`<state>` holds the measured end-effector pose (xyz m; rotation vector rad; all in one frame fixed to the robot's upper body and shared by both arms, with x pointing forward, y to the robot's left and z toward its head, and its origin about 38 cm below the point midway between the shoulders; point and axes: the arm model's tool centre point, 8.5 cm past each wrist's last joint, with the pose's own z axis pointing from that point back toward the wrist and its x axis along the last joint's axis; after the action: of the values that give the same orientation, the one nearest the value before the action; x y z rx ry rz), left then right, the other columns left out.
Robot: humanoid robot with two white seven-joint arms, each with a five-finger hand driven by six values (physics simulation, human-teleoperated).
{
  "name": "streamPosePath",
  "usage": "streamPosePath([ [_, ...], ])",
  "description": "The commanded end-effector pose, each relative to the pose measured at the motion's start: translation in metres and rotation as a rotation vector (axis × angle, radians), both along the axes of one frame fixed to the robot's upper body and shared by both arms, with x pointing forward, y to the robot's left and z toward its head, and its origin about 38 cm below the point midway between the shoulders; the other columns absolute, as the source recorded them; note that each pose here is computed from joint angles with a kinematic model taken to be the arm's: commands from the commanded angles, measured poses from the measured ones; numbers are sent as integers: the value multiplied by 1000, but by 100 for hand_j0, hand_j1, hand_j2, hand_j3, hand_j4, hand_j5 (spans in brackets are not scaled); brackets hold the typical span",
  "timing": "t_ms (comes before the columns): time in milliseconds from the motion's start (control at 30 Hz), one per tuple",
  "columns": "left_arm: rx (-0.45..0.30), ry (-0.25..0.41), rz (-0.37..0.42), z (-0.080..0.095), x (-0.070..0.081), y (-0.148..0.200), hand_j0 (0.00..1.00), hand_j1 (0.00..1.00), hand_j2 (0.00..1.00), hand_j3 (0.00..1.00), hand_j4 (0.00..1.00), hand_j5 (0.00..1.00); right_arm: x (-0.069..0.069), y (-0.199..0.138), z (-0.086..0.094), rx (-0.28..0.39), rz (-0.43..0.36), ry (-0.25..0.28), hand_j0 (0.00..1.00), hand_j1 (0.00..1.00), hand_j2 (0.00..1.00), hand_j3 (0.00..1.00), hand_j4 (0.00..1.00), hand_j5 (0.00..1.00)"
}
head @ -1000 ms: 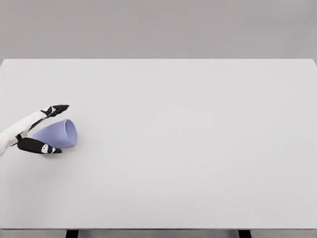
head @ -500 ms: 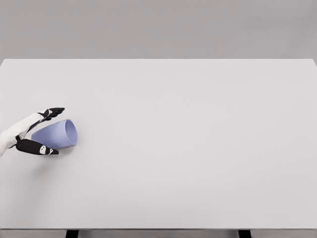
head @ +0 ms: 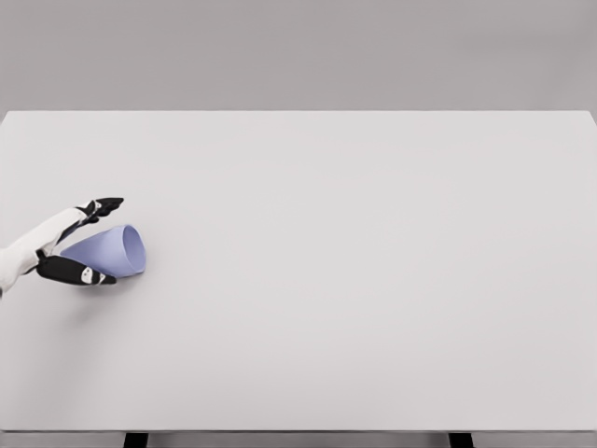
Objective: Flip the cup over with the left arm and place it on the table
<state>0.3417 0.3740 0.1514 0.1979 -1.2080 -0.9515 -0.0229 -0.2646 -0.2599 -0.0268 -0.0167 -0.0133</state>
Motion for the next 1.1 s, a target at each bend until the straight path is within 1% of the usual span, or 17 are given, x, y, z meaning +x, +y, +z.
streamPosePath([
  [0,-13,3,4,-3,0,-4,100,100,100,100,100,100,0,0,0,0,0,0,100,100,100,100,100,100],
  [300,-49,-1,-6,-7,3,-16,100,100,100,100,100,100,0,0,0,0,0,0,100,100,100,100,100,100],
  [367,-47,4,-8,-8,2,-16,100,100,100,100,100,100,0,0,0,0,-1,0,100,100,100,100,100,100],
  [433,-33,26,14,-11,2,-14,100,100,100,100,100,100,0,0,0,0,0,0,100,100,100,100,100,100],
  [600,-32,29,16,-11,2,-14,100,100,100,100,100,100,0,0,0,0,0,0,100,100,100,100,100,100],
  [667,-3,39,30,-13,2,-11,100,100,100,100,100,100,0,0,0,0,0,0,100,100,100,100,100,100],
  [933,3,42,36,-14,2,-10,100,100,100,100,100,100,1,0,0,0,0,-1,100,100,100,100,100,100],
  [967,3,42,36,-14,2,-10,97,97,97,97,97,97,0,0,0,0,0,0,100,100,100,100,100,100],
  [1067,6,50,42,-15,2,-9,97,97,97,97,97,97,0,0,0,0,0,0,100,100,100,100,100,100],
])
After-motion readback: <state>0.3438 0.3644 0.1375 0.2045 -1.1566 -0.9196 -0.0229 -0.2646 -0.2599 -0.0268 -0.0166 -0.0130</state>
